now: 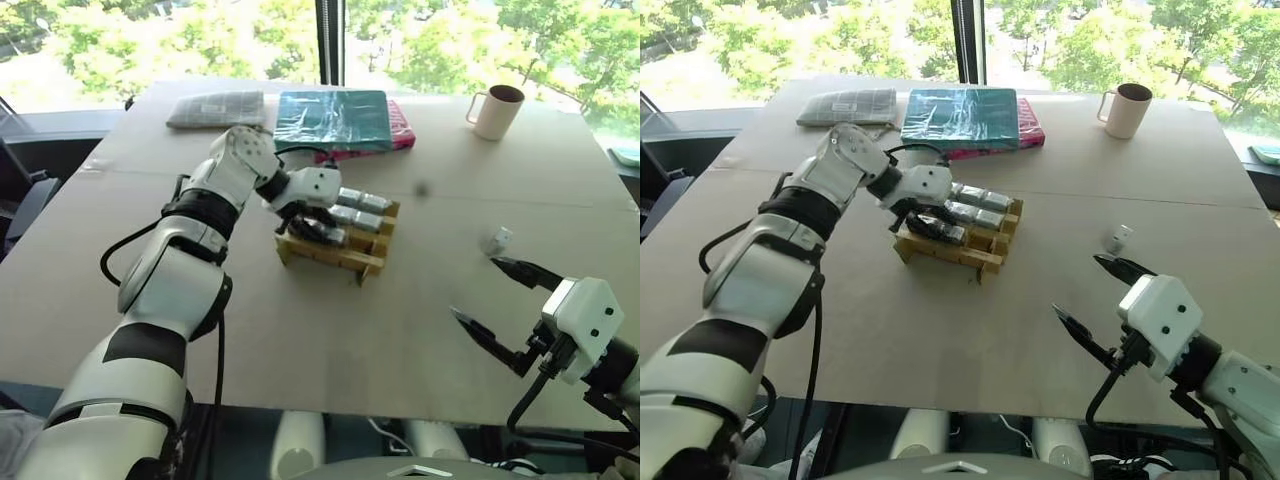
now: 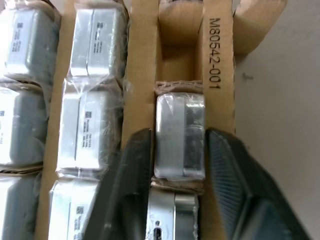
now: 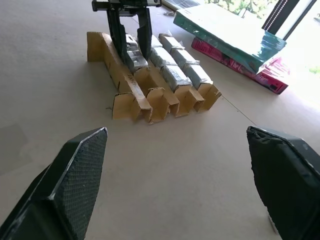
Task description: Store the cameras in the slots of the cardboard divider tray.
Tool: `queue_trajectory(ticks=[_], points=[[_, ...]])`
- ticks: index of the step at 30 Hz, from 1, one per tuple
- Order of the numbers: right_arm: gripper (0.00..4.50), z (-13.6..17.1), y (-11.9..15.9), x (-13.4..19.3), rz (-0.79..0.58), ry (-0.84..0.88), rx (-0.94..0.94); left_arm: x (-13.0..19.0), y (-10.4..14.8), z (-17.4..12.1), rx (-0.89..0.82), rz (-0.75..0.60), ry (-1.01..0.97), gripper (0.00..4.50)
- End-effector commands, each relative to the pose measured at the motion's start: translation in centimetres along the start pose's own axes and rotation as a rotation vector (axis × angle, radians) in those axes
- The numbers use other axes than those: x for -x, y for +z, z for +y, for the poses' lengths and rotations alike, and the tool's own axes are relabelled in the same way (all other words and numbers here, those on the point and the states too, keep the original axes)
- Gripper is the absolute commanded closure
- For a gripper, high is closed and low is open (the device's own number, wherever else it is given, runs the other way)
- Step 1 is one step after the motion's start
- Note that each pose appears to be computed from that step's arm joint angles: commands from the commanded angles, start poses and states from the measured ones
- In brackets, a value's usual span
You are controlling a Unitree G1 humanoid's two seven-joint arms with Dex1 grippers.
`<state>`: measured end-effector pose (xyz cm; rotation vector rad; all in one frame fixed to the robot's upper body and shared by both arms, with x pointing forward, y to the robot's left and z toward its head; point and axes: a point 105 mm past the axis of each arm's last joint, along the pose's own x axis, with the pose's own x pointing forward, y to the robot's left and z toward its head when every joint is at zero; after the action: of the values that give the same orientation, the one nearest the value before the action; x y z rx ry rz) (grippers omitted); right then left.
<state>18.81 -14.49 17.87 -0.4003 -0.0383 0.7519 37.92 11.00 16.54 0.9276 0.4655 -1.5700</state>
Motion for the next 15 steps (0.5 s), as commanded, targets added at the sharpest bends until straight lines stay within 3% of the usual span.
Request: queue_trajectory(ticks=[1,2,8,11,13,15], points=[[0.05,0.3,1.0,0.1,-0.029,-0.006,0.028,2.9,3.5,0.4,0.030,-0.237,0.069,1.06],[0.05,0.3,0.9,0.1,-0.028,-0.012,0.013,3.7,3.8,0.0,0.060,-0.285,0.072,0.68],[0.05,-0.5,0.5,-0.4,-0.030,-0.088,-0.035,7.8,4.2,-2.1,0.258,-0.519,0.117,0.68],[0.05,-2.7,-1.1,-1.3,0.033,-0.219,-0.090,8.6,4.5,-1.7,0.300,-0.680,0.301,0.68],[0.05,-4.9,-2.8,-1.9,0.140,-0.338,-0.082,8.8,5.3,-1.8,0.254,-0.872,0.451,0.68],[0.05,-6.4,-3.9,-2.5,0.191,-0.404,-0.154,8.1,5.1,-2.9,0.270,-0.939,0.529,0.68]])
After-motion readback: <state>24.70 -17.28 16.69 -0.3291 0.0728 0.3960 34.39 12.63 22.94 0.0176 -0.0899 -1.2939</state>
